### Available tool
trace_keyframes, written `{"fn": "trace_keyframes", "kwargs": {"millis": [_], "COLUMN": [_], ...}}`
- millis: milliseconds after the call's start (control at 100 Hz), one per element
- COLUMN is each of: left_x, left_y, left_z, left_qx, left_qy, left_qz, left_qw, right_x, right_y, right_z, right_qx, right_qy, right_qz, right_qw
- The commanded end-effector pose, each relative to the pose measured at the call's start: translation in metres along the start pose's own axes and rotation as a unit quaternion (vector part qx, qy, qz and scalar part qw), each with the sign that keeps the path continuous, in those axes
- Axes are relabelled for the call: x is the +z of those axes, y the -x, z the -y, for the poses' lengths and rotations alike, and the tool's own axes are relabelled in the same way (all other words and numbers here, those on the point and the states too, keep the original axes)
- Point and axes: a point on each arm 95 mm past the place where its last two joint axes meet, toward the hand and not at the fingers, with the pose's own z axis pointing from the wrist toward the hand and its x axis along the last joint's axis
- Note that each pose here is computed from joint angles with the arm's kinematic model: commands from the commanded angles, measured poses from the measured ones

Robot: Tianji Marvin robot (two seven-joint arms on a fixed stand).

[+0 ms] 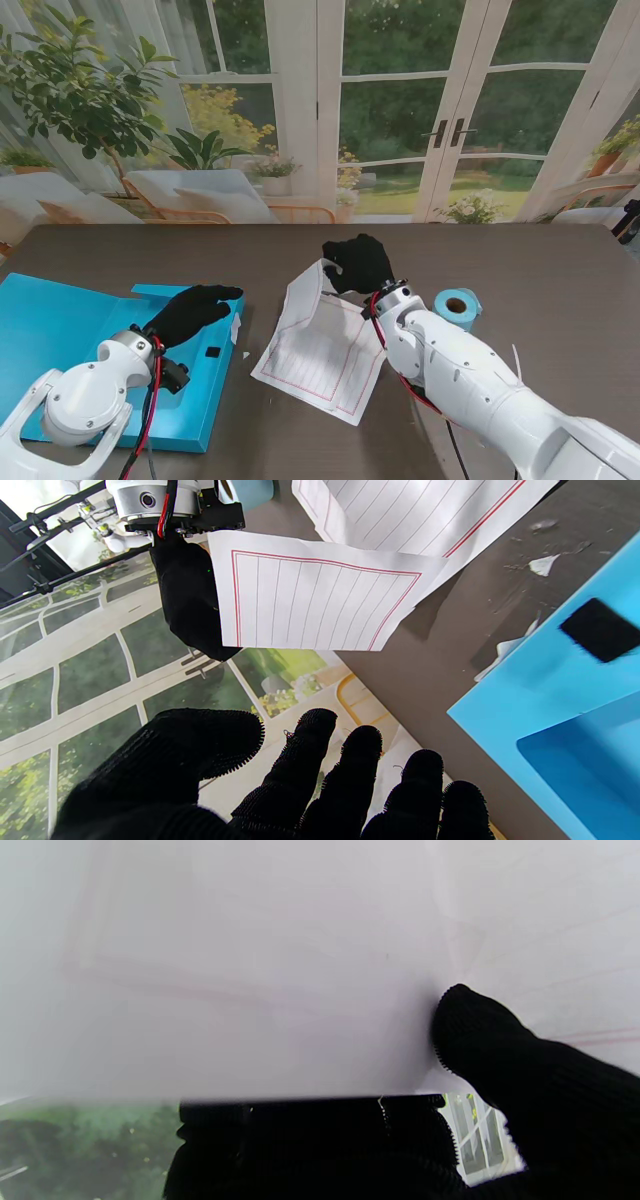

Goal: Peel a label from the label roll, stick it on the side of the file box and file the documents

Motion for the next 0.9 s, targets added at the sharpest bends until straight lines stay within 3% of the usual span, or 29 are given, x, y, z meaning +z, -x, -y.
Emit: {"fn": "trace_keyframes", "kwargs": {"millis": [0,170,420,650,890], "left_x": [0.004,0.014,0.04,0.065,0.077], "left_y": [-0.007,-0.011,-0.009,-0.008,-0.011], "left_z": [0.001,0.001,-0.006,-0.012,-0.014], "left_qx": [-0.002,-0.013,-0.078,-0.158,-0.224], "left_qy": [0.006,0.002,-0.004,-0.006,0.023], "left_qz": [-0.013,-0.026,-0.037,-0.035,-0.014], "left_qw": [0.9999,0.9996,0.9963,0.9869,0.9743], "right_x": [0.001,-0.001,-0.002,-0.001,-0.003], "right_y": [-0.001,-0.002,-0.003,-0.008,-0.017], "right_z": [-0.006,-0.031,-0.059,-0.083,-0.106], "right_qx": [-0.003,-0.005,-0.006,-0.002,0.007], "right_qy": [0.001,0.017,0.034,0.055,0.084], "right_qz": [-0.006,-0.01,-0.024,-0.038,-0.055], "right_qw": [1.0,0.9998,0.9991,0.9978,0.9949]}}
